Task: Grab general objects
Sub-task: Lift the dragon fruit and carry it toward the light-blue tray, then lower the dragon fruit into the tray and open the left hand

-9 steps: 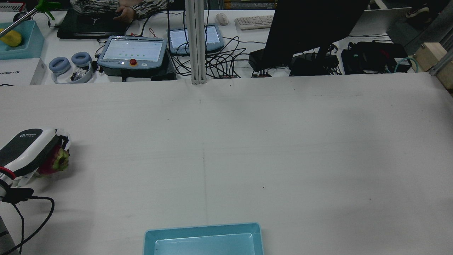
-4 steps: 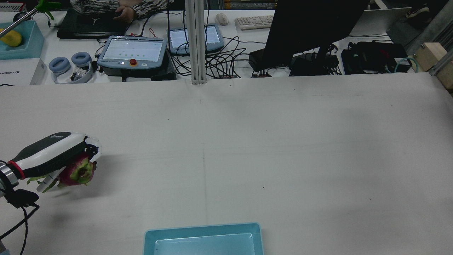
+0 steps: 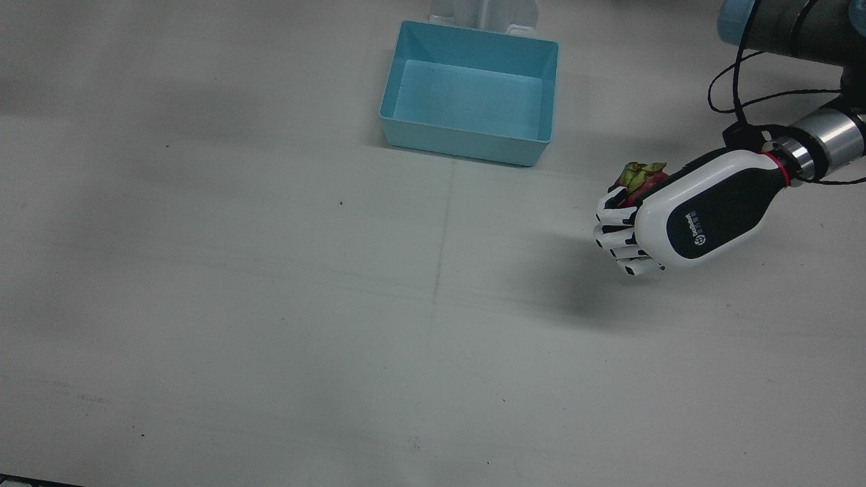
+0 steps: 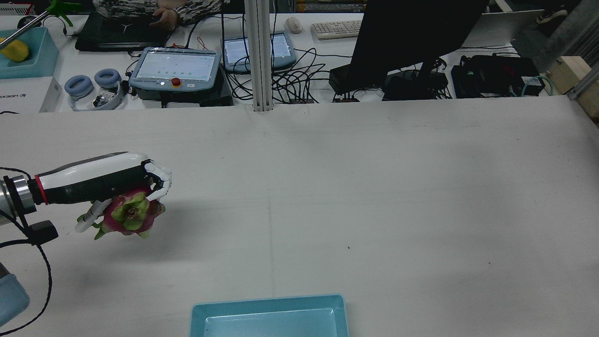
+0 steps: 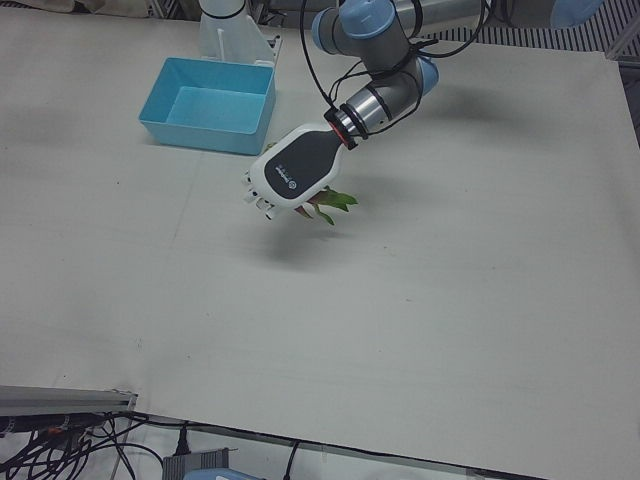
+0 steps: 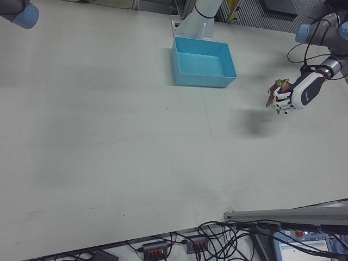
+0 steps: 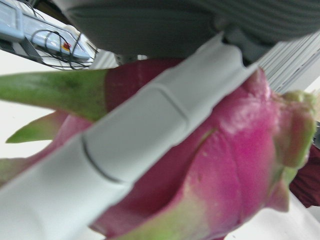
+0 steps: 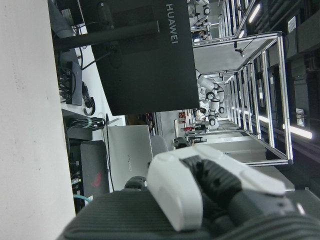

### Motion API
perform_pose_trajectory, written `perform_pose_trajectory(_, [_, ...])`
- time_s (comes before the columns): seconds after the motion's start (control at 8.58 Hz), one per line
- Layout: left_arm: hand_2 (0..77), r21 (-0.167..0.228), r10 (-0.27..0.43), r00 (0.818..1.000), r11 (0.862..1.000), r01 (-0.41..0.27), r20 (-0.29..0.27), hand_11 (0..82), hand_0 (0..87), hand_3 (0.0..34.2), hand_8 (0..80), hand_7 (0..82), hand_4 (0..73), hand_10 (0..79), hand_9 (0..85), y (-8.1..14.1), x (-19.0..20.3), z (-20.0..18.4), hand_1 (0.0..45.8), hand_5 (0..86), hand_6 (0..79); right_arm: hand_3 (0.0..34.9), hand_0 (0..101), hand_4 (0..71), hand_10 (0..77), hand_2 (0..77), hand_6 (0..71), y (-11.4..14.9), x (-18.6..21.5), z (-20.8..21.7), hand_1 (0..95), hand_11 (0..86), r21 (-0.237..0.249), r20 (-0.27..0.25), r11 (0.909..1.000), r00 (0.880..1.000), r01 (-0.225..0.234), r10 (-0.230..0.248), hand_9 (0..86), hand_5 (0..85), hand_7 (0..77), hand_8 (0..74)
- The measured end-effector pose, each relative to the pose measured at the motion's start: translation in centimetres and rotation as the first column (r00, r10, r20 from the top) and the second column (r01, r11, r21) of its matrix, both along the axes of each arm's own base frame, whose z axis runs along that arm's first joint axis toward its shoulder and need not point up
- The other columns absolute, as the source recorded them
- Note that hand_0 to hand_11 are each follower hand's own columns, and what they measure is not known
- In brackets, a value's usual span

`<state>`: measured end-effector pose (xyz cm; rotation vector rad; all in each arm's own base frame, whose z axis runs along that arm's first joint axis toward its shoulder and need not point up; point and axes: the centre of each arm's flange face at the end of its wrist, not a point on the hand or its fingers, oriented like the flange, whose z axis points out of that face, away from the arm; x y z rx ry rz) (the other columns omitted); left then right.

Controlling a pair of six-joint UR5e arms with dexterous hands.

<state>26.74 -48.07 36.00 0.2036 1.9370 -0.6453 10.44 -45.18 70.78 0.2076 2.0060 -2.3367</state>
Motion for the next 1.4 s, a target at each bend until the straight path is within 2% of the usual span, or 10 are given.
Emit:
perform_pose_trajectory(0.12, [3.3,0.005,0.081,0.995,0.997,-0.080,-0.053,72.5,78.9,0.0,50.2,67.1,40.9,20.2,47.5,0.3,0.6,-0.9,0.0,69.3,42.0,0.0,0,0.0,0.0,77.4,0.0,0.0,0.0,0.0,94.9,0.5,0.000,0.000,1.0000,1.000,0.000,0.000,0.5,0.0,0.0,0.0])
perform_pose_trajectory(0.23, [3.8,0.012,0.159,0.982,0.987,-0.158,-0.102,71.4,79.0,0.0,50.2,67.1,40.9,21.3,46.9,1.1,1.8,-1.9,0.0,69.8,42.0,0.0,0,0.0,0.0,77.4,0.0,0.0,0.0,0.0,94.9,0.5,0.000,0.000,1.0000,1.000,0.000,0.000,0.5,0.0,0.0,0.0])
perform_pose_trajectory(0.35, [3.8,0.029,0.250,0.957,0.968,-0.248,-0.146,70.4,79.1,0.1,50.7,67.1,40.9,21.3,46.9,2.9,4.2,-3.1,0.0,69.8,42.0,0.0,0,0.0,0.0,77.4,0.0,0.0,0.0,0.0,94.9,0.5,0.000,0.000,1.0000,1.000,0.000,0.000,0.5,0.0,0.0,0.0])
perform_pose_trajectory(0.58, [3.8,0.067,0.400,0.888,0.916,-0.396,-0.226,70.4,78.8,0.0,50.7,67.1,41.5,21.8,46.9,7.3,9.3,-5.6,0.0,69.8,42.0,0.0,0,0.0,0.0,77.4,0.0,0.0,0.0,0.0,94.9,0.5,0.000,0.000,1.0000,1.000,0.000,0.000,0.5,0.0,0.0,0.0])
perform_pose_trajectory(0.82, [3.8,0.098,0.492,0.813,0.867,-0.488,-0.310,70.4,78.8,0.0,50.7,67.1,41.5,21.8,46.9,11.4,13.3,-8.3,0.0,69.8,42.5,0.0,0,0.0,0.0,77.4,0.0,0.0,0.0,0.0,94.9,0.5,0.000,0.000,1.0000,1.000,0.000,0.000,0.5,0.0,0.0,0.0])
perform_pose_trajectory(1.05, [3.3,0.119,0.557,0.727,0.819,-0.561,-0.402,70.4,78.8,0.0,50.7,67.1,41.5,21.8,46.9,15.2,16.8,-10.8,0.0,69.8,42.5,0.0,0,0.0,0.0,77.4,0.0,0.0,0.0,0.0,94.9,0.5,0.001,0.000,1.0000,1.000,0.000,0.000,0.5,0.0,0.0,0.0])
perform_pose_trajectory(1.28, [3.8,0.136,0.575,0.683,0.800,-0.584,-0.451,70.4,79.6,0.1,50.7,67.1,42.0,21.8,46.9,16.5,18.6,-11.8,0.0,69.3,42.5,0.0,0,0.0,0.0,77.4,0.0,0.0,0.0,0.0,94.9,0.5,0.001,0.000,1.0000,1.000,0.000,0.000,0.5,0.0,0.0,0.0])
perform_pose_trajectory(1.4, [3.8,0.159,0.586,0.662,0.792,-0.589,-0.467,70.4,79.6,0.0,51.3,67.1,42.0,21.8,46.9,16.8,19.4,-11.9,0.0,69.8,42.5,0.0,0,0.0,0.0,77.4,0.0,0.0,0.0,0.0,94.9,0.5,0.001,0.000,1.0000,1.000,0.000,0.000,0.5,0.0,0.0,0.0])
